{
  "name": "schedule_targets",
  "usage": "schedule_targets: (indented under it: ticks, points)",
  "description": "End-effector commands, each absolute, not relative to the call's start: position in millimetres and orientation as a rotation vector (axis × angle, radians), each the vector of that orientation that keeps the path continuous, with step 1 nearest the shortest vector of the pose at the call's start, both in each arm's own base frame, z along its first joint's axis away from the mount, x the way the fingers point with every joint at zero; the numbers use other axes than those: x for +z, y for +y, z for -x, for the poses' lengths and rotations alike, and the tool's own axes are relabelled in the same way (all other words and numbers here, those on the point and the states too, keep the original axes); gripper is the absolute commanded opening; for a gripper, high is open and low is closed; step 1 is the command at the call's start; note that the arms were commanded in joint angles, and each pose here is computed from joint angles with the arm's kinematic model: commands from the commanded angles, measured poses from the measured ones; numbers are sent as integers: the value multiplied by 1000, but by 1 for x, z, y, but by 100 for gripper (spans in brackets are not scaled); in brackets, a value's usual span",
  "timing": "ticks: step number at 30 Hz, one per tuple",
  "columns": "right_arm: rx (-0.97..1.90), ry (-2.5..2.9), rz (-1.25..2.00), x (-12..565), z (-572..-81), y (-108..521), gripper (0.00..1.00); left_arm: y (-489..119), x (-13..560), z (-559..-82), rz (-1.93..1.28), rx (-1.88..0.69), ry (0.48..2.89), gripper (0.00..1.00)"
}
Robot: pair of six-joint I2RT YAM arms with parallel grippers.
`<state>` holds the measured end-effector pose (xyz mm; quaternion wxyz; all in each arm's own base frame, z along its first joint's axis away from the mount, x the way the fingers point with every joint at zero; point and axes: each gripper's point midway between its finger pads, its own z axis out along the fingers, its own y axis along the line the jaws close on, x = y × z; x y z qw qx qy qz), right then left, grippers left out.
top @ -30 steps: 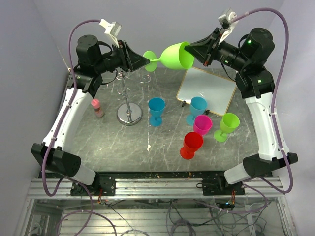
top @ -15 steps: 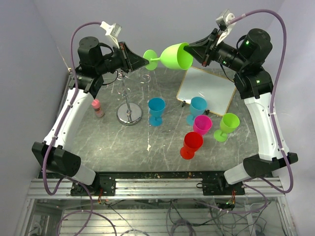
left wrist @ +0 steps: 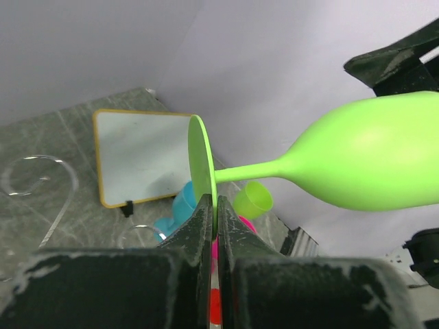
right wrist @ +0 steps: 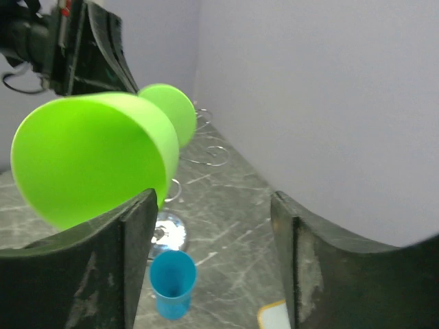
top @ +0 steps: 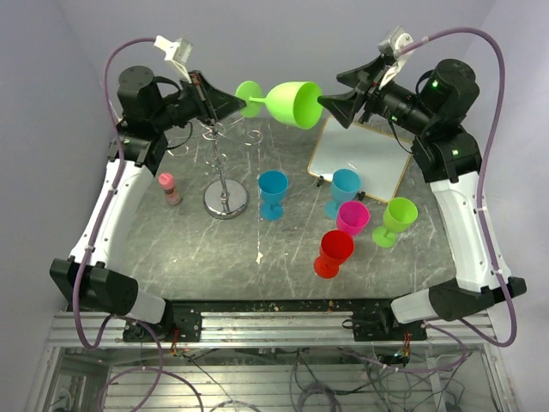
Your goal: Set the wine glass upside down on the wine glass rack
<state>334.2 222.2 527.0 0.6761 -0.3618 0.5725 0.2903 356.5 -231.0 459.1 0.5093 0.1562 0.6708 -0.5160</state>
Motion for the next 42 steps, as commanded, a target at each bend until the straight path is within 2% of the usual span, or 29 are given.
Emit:
schedule_targets:
  ticks: [1, 4, 12, 18, 26, 33, 42]
  points:
    - [525, 1283, 777, 537, -325, 200, 76, -197, 501, -342, -394, -1169, 1491, 7]
    - [488, 1280, 764, 543, -317, 190, 86, -173, 514, -338, -379, -1039, 1472, 7]
    - [366, 1296, 797, 533, -309, 171, 87, -82, 544, -312, -349, -400, 1419, 7]
    - [273, 1376, 886, 485, -323, 166, 88, -2, 550, -280, -233, 80, 1425, 7]
    - [287, 1495, 937, 406, -341, 171, 88, 85, 547, -245, -43, 568, 1460, 7]
    - [338, 1588, 936, 337, -343, 174, 92, 131, 528, -244, 6, 859, 1555, 7]
    - [353, 1609, 934, 313, -336, 173, 93, 142, 481, -282, -191, 964, 1711, 7]
